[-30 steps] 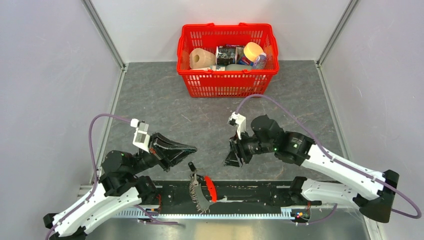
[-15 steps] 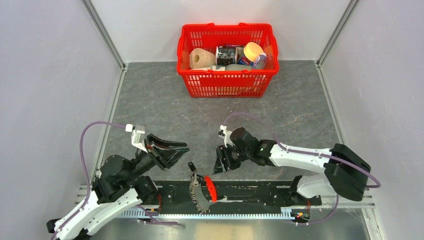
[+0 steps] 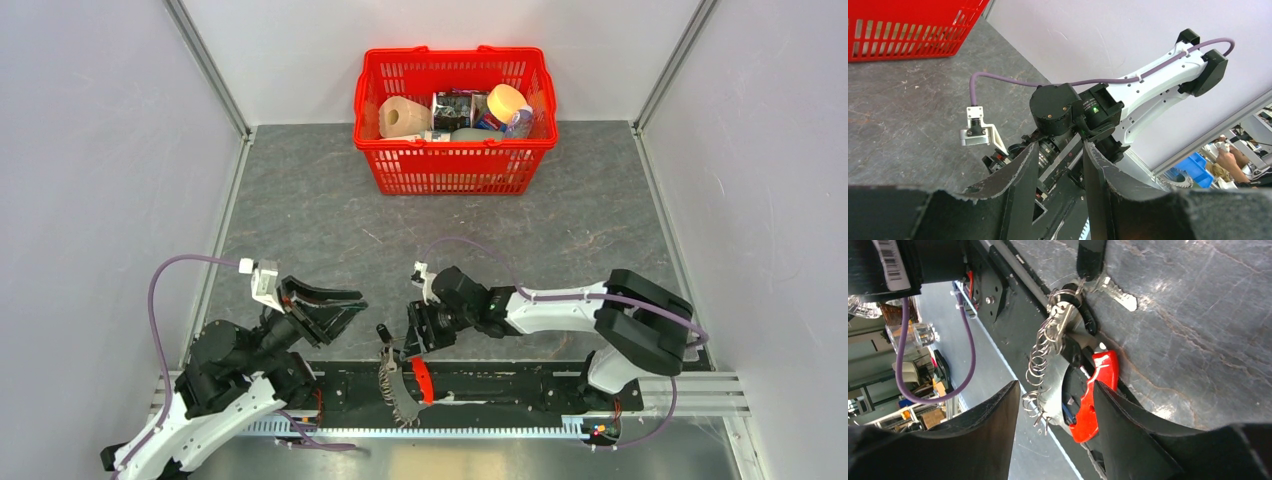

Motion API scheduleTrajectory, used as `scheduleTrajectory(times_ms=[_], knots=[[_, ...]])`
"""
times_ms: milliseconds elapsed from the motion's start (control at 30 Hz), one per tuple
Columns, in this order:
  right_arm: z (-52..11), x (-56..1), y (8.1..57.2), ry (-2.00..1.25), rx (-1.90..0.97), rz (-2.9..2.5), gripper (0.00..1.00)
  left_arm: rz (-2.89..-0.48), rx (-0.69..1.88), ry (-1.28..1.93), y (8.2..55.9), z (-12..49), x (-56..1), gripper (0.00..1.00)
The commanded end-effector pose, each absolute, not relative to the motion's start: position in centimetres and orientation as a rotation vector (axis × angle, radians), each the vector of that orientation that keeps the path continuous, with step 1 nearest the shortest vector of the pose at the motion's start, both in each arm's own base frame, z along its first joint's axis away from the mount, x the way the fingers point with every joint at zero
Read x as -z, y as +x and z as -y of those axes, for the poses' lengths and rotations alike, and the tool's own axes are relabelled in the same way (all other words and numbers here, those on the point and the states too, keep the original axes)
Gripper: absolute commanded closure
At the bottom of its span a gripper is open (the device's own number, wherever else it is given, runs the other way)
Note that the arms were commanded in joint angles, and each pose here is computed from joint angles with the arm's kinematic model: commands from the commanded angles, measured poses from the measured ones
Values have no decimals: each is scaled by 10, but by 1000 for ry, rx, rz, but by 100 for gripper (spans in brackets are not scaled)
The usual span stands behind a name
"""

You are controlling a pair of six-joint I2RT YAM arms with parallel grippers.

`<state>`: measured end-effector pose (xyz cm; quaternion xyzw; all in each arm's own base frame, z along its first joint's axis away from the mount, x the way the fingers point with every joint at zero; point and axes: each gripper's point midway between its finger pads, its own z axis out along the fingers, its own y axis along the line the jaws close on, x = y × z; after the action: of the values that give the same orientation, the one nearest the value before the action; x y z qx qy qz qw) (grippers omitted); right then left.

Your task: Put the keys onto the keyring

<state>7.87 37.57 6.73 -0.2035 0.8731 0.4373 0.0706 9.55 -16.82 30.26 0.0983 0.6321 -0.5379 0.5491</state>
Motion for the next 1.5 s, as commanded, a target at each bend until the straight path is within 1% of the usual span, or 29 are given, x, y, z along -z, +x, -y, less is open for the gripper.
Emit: scheduleTrajectory(times_ms=[0, 233, 500, 1033, 1133, 1300, 1333, 1467], knots=[[-397, -75, 89, -562, -1361, -2572, 37, -1509, 1275, 191, 95, 161, -307, 55], [-411, -69, 91, -580, -1375, -2579, 39, -1503, 1269, 197, 94, 160, -308, 55], [-422, -60, 86, -600, -1416, -2599, 49, -1513, 1263, 196, 96, 161, -304, 55], [-433, -53, 70, -624, -1470, -2619, 56, -1525, 1261, 191, 97, 162, -300, 55], [-436, -46, 67, -622, -1460, -2637, 59, -1491, 1274, 184, 93, 157, -306, 55], [-437, -43, 69, -614, -1448, -2641, 73, -1495, 1269, 183, 93, 156, -305, 55], [-437, -43, 69, -613, -1442, -2644, 77, -1497, 1267, 183, 94, 156, -304, 55], [-436, -45, 70, -624, -1428, -2632, 99, -1498, 1265, 183, 94, 156, -303, 55]])
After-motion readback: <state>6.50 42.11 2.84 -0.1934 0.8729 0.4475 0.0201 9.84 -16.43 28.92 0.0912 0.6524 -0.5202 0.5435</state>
